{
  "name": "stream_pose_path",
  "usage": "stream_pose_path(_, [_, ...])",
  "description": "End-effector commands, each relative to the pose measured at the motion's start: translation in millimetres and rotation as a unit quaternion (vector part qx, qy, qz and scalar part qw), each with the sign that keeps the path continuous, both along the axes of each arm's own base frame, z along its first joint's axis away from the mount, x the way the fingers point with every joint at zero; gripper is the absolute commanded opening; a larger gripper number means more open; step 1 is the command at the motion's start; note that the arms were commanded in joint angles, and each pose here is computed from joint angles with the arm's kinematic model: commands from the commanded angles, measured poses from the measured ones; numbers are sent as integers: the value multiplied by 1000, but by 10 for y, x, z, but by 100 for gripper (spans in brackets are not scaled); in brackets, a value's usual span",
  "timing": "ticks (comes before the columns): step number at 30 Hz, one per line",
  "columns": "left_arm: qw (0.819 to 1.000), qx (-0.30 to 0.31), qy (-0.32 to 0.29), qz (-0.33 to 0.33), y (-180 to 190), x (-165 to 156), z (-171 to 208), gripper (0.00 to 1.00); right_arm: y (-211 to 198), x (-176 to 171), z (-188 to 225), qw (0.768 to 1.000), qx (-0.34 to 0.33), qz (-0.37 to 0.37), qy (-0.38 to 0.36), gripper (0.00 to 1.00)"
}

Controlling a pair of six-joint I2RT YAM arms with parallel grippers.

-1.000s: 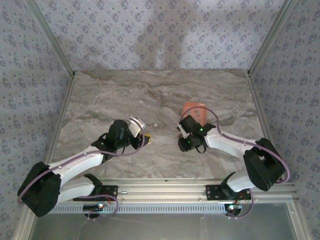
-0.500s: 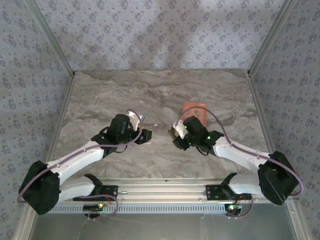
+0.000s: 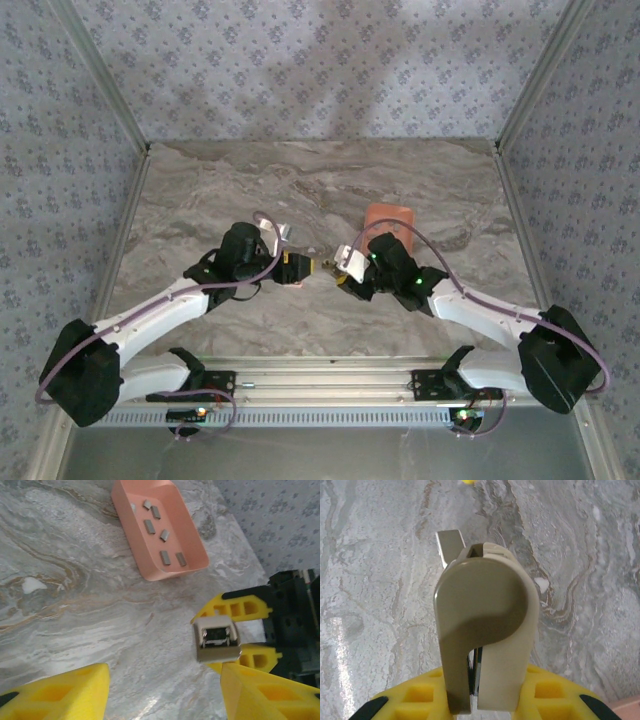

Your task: Load the staples into the stapler

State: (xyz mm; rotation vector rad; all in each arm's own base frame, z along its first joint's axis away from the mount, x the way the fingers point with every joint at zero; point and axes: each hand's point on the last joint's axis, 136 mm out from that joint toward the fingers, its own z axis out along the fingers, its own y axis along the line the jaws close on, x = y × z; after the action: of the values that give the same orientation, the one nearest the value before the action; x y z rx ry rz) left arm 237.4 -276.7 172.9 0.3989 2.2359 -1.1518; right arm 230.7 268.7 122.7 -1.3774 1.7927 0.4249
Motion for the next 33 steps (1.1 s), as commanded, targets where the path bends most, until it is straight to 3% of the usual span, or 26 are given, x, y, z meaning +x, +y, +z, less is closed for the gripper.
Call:
stream_pose_path(1, [998, -56, 4, -35, -158, -78, 176, 62, 93, -52, 115, 998, 9, 47, -46, 21])
stream_pose_path(14, [996, -42, 31, -68, -370, -147, 38, 61, 185, -58, 222, 995, 11, 62, -77, 20])
stream_pose_path(21, [995, -46, 45, -71, -445, -143, -11, 50, 191, -46, 257, 994, 8, 59, -87, 20])
stream_pose_path(27, [995, -45, 52, -76, -490, -178, -36, 49, 164, 25, 261, 994, 0, 37, -98, 18])
stream_pose_path(30, [994, -45, 60, -82, -496, -212, -54, 43, 156, 50, 264, 994, -2, 30, -103, 18])
stream_pose_path(33, [994, -41, 61, -83, -488, -221, -62, 29, 151, 58, 270, 994, -3, 28, -106, 18])
